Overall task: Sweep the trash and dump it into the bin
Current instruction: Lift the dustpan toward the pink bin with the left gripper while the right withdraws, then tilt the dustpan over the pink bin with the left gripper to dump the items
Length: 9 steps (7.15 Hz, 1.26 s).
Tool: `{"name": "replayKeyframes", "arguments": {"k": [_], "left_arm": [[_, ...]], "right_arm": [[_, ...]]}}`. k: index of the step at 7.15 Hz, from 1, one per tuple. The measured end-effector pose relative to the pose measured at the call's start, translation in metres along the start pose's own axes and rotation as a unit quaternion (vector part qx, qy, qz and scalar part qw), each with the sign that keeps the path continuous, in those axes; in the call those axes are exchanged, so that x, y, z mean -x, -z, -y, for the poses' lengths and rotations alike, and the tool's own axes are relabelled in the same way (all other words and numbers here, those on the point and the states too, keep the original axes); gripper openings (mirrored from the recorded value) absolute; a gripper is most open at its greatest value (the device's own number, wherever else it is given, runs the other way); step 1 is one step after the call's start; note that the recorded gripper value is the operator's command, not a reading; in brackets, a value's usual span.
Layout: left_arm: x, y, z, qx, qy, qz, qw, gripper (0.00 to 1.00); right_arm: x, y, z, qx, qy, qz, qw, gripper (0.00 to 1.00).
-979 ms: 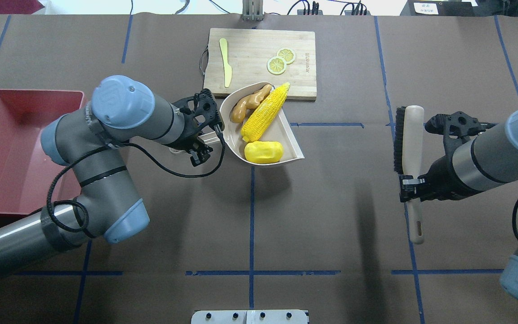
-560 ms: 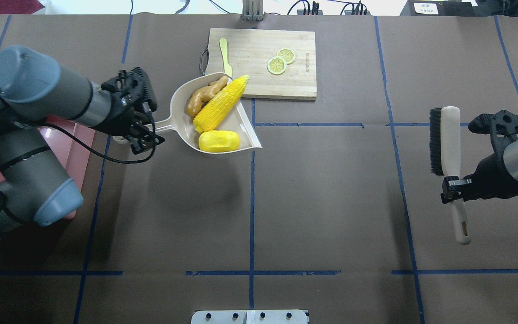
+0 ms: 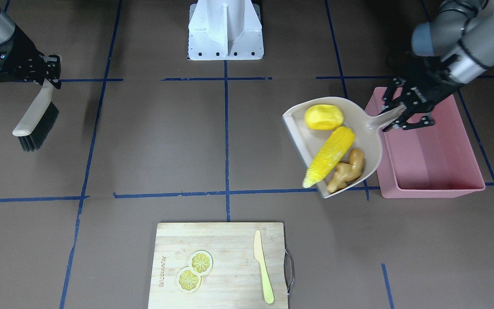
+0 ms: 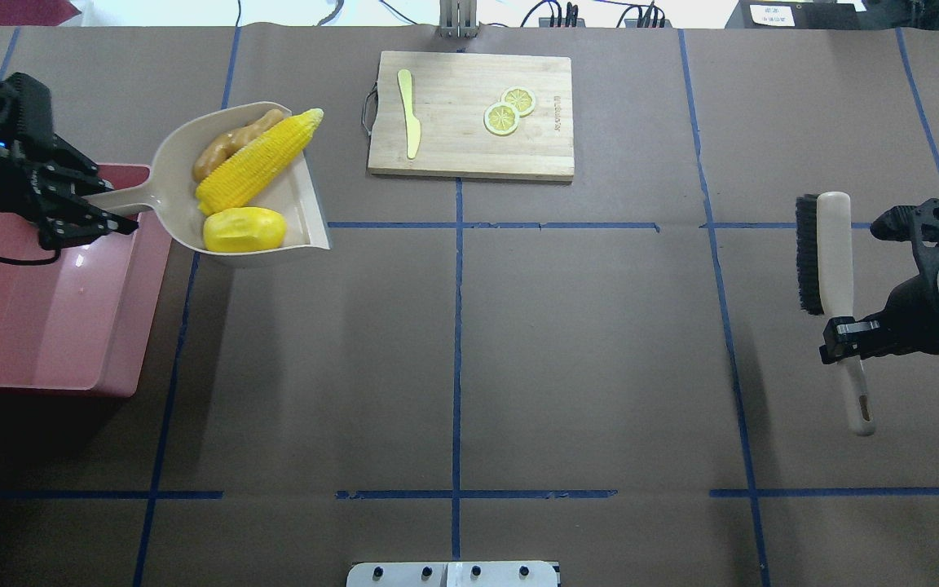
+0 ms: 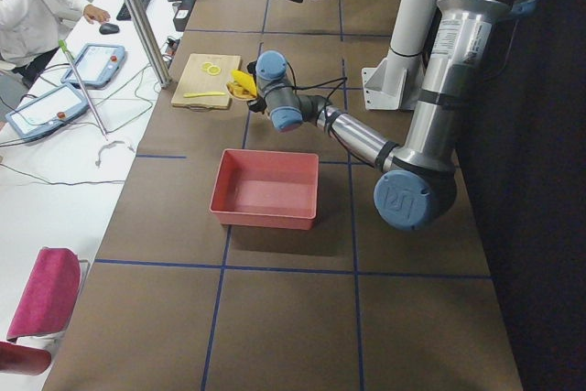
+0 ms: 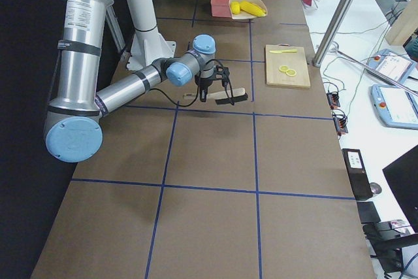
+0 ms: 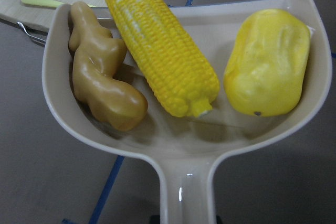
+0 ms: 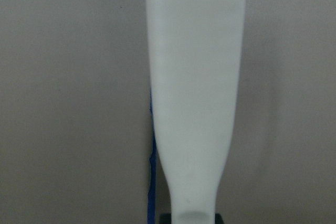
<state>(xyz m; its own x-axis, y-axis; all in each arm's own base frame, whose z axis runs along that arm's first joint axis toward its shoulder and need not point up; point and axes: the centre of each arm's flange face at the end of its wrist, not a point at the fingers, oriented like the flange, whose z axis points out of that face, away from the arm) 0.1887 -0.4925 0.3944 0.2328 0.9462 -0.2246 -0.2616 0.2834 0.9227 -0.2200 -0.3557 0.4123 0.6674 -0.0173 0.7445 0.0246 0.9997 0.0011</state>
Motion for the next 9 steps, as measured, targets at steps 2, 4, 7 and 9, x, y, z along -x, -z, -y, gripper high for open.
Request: {"name": "replayKeyframes", "arguments": {"k": [2, 4, 7, 9], "left_arm": [[0.029, 0.064, -0.082, 0.005, -0.021, 0.008, 0.9997, 0.1], [0.05, 0.117, -0.162, 0.0, -0.027, 0.023, 0.9994, 0.09], [0.062, 0.153, -0.211, 0.03, -0.069, 0.084, 0.9936, 0.09], [0.072, 0.145, -0.218, 0.091, -0.129, 0.127, 0.9792, 0.09]], "right_arm": [[0.0, -0.001, 0.001, -0.001, 0.001, 0.0, 1.0, 0.0], [0.001, -0.001, 0.001, -0.002, 0.0, 0.001, 1.0, 0.0], [0.003, 0.001, 0.002, -0.004, -0.002, 0.003, 1.0, 0.01], [0.002, 0.0, 0.002, -0.004, -0.003, 0.002, 1.0, 0.01]]}}
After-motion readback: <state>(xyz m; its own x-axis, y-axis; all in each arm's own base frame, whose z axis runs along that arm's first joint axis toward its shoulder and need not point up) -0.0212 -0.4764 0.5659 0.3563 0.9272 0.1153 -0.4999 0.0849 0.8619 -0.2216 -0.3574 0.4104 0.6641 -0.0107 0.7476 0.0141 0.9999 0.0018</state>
